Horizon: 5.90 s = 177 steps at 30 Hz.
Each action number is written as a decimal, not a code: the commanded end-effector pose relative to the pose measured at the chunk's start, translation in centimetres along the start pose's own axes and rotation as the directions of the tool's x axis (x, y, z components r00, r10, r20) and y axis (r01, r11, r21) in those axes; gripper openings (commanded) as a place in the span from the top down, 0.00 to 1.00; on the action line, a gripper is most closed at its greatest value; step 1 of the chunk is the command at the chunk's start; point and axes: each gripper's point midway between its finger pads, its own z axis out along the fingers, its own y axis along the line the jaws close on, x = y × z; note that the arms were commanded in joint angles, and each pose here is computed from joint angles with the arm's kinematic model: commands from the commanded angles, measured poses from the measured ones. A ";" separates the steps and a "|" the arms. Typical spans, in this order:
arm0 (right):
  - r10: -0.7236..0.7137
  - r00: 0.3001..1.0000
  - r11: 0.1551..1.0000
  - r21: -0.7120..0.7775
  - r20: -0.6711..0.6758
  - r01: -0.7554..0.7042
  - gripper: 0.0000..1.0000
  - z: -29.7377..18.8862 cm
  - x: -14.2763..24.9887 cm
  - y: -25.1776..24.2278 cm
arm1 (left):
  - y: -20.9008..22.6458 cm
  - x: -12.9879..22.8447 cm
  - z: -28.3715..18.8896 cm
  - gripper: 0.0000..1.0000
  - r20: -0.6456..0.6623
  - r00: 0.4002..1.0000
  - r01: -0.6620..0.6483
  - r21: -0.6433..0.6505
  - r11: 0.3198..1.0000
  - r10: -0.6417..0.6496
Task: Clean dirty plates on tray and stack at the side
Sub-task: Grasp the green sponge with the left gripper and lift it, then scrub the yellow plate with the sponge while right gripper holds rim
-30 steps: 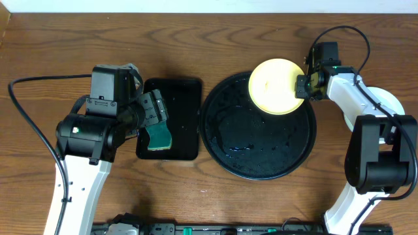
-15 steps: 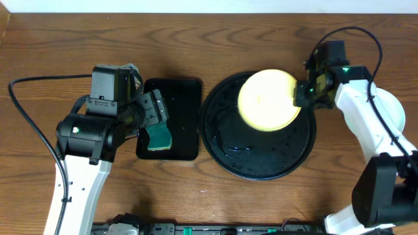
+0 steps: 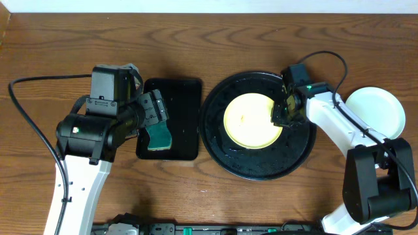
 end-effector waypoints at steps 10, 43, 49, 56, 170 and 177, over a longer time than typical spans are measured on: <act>-0.287 0.958 0.957 0.036 0.014 0.286 0.75 0.9 -0.7 -0.4 | -0.1 -0.2 0.1 0.20 -0.004 1.000 -0.003 0.006 1.000 0.003; -0.242 0.969 0.969 0.049 -0.041 0.244 0.99 3.3 0.1 -1.2 | 9.3 9.9 21.1 0.55 -0.477 0.871 -0.081 -0.369 0.926 -0.114; -0.242 0.969 0.969 0.049 -0.042 0.244 0.99 3.3 0.1 -1.2 | 7.9 11.2 22.4 0.92 -0.525 0.841 -0.035 -0.296 0.955 -0.131; -0.242 0.969 0.969 0.049 -0.042 0.244 0.99 3.3 0.1 -1.2 | 5.9 10.4 21.1 0.93 -0.523 0.846 -0.009 -0.206 0.978 -0.103; -0.278 0.958 0.960 -0.010 -0.071 0.278 0.99 4.3 1.4 -0.2 | -19.9 17.2 25.3 0.92 -0.554 0.816 -0.004 0.280 0.960 0.165; -0.278 0.958 0.960 -0.010 -0.071 0.278 0.99 4.3 1.4 -0.2 | -10.2 13.7 27.0 0.92 -0.449 0.885 -0.190 -0.110 0.976 0.122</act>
